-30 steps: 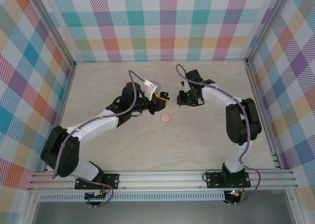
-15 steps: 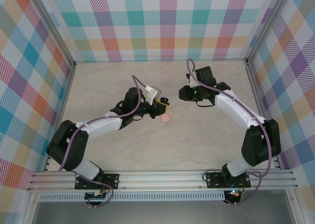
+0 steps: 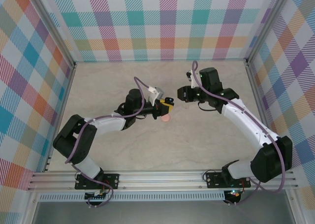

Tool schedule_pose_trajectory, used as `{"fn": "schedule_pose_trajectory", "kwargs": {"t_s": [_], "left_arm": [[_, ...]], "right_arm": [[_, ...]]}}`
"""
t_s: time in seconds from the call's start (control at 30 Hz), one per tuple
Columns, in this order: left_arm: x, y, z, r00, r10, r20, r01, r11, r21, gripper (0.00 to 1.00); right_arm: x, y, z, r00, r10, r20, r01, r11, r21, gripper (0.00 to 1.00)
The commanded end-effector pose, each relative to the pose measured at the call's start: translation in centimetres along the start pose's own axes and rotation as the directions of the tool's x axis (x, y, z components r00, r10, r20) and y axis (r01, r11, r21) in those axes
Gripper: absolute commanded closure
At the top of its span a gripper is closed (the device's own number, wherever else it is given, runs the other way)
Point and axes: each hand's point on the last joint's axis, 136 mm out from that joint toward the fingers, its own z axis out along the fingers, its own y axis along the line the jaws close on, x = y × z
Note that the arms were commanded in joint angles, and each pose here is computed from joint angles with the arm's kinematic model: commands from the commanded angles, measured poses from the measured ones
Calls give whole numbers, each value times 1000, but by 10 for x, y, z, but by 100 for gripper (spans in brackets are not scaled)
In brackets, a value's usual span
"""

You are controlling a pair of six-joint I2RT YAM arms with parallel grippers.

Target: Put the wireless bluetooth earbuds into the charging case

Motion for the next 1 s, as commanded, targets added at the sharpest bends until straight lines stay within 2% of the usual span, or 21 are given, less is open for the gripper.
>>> {"fn": "schedule_pose_trajectory", "kwargs": {"t_s": [0.0, 0.97], "left_arm": [[-19, -7, -1, 997, 48, 60, -52, 997, 55, 93], [-53, -29, -1, 994, 20, 107, -34, 991, 133, 93]], "right_arm": [[-7, 15, -8, 997, -59, 51, 61, 997, -40, 74], [-6, 37, -5, 988, -143, 57, 145, 989, -29, 73]]}}
